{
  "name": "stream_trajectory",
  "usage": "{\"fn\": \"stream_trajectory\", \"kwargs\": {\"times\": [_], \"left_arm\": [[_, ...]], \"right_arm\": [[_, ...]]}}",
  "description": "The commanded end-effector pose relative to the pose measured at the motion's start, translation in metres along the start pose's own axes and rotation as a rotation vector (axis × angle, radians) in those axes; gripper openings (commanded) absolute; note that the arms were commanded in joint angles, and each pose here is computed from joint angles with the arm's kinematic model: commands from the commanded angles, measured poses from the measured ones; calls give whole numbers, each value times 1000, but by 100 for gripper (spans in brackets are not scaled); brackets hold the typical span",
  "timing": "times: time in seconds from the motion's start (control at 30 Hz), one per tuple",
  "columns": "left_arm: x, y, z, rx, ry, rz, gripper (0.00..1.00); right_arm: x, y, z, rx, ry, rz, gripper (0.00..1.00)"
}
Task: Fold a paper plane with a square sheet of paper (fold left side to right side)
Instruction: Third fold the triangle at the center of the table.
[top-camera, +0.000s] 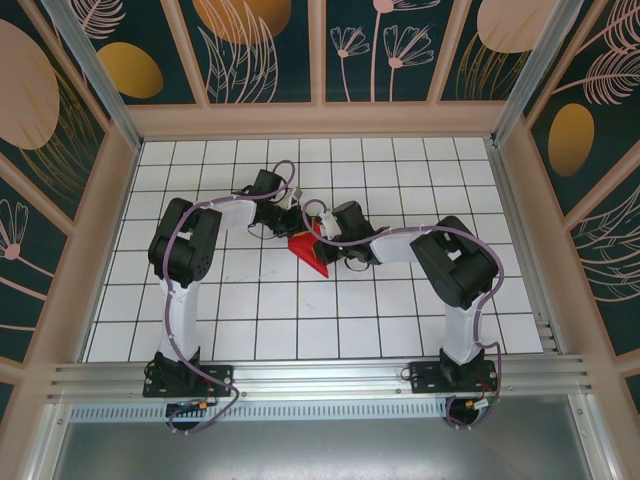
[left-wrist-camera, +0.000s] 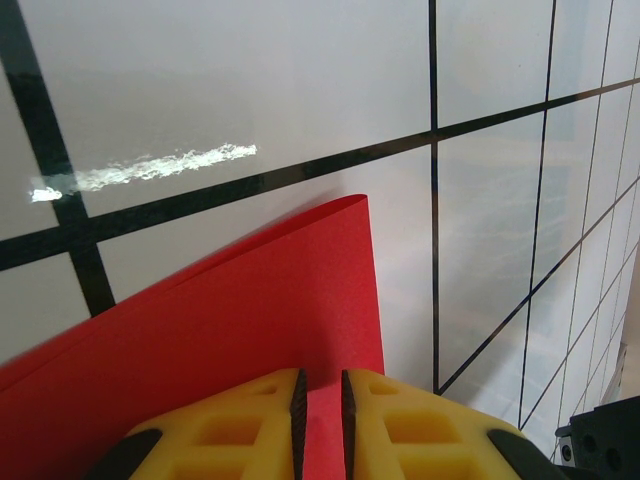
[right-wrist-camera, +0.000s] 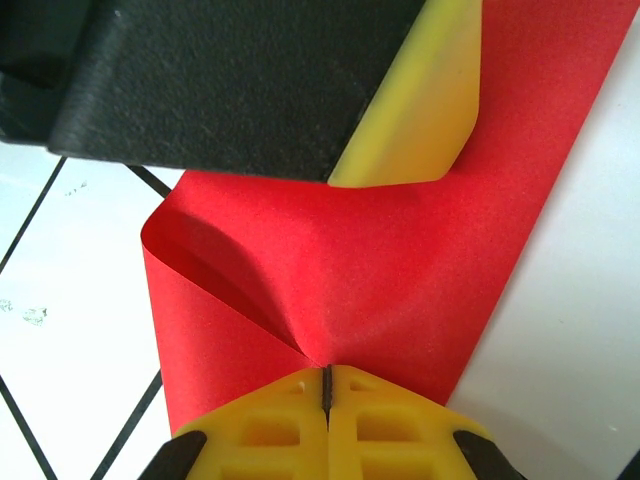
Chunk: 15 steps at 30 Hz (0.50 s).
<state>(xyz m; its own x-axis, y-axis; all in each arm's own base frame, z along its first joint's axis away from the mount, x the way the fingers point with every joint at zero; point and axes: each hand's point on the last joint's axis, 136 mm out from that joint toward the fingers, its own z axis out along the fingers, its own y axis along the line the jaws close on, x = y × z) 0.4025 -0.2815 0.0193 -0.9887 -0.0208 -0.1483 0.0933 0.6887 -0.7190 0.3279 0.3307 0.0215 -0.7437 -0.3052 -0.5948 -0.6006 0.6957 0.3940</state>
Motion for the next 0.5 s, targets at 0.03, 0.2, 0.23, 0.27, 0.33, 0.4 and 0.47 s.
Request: {"fn": "stream_trajectory", "kwargs": {"times": [0.03,0.2,0.23,0.27,0.33,0.4,0.47], "left_arm": [[23,23,20,-54,70,-24,21],[22,23,20,-54,68,-22,21],[23,23,20,-54,68,-24,21],[22,23,20,-55,66,-22,21],[22,23,20,-55,67,-23,21],[22,23,20,-54,68,-23,21],[22,24,20,-56,69,-25,21]], "right_arm": [[5,-10,-2,40,21,35,0],[8,-12,0,48,35,39,0],[9,-12,0,48,36,40,0],[8,-12,-1,49,33,39,0],[6,-10,-2,41,24,37,0],[2,-8,-3,33,17,33,0],[0,-6,-4,24,10,31,0]]}}
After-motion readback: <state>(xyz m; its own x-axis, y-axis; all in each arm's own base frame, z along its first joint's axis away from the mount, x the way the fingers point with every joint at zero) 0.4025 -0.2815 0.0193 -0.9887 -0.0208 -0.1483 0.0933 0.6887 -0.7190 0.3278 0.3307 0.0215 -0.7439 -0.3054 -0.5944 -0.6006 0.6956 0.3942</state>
